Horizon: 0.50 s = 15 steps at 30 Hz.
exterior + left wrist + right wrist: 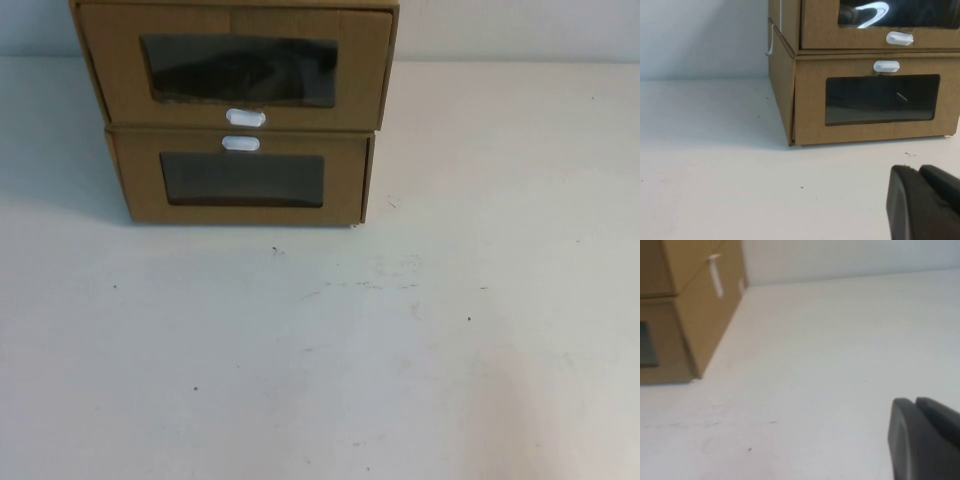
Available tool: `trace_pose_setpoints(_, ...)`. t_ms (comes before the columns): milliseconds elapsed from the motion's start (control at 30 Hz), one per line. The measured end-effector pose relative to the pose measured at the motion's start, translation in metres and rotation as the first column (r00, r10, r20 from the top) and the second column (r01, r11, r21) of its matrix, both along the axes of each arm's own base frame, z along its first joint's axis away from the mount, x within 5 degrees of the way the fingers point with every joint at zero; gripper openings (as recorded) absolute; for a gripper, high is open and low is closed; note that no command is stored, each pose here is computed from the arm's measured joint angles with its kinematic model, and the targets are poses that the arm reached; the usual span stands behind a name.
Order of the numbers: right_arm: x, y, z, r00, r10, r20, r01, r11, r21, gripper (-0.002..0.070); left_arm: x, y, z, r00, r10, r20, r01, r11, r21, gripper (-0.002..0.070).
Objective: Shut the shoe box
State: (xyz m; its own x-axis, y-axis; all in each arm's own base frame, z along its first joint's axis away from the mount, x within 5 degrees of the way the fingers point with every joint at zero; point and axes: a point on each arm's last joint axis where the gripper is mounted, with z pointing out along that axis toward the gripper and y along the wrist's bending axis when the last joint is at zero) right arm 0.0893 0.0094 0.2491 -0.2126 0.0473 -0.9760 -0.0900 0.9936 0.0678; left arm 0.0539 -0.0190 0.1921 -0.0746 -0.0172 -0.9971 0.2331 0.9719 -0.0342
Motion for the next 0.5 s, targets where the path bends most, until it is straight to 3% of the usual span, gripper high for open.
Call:
trace_pose_setpoints(100, -0.015, -0.01, -0.02, 0.994, -0.095, 0.056, 0.094, 0.995, 0.013, -0.0011, 0.0, 0.0, 0.0, 1.0, 0.0, 0.0, 0.0, 1.0, 0.0, -0.0002)
trace_pose_setpoints(267, -0.034, -0.015, -0.034, 0.978, -0.158, 0.136, 0.149, 0.986, 0.078, -0.0011, 0.0, 0.0, 0.0, 1.0, 0.0, 0.0, 0.0, 1.0, 0.0, -0.0002)
trace_pose_setpoints(500, -0.036, -0.016, -0.043, 0.979, -0.182, 0.094, 0.173, 0.98, 0.093, -0.0011, 0.0, 0.0, 0.0, 1.0, 0.0, 0.0, 0.0, 1.0, 0.0, -0.0002)
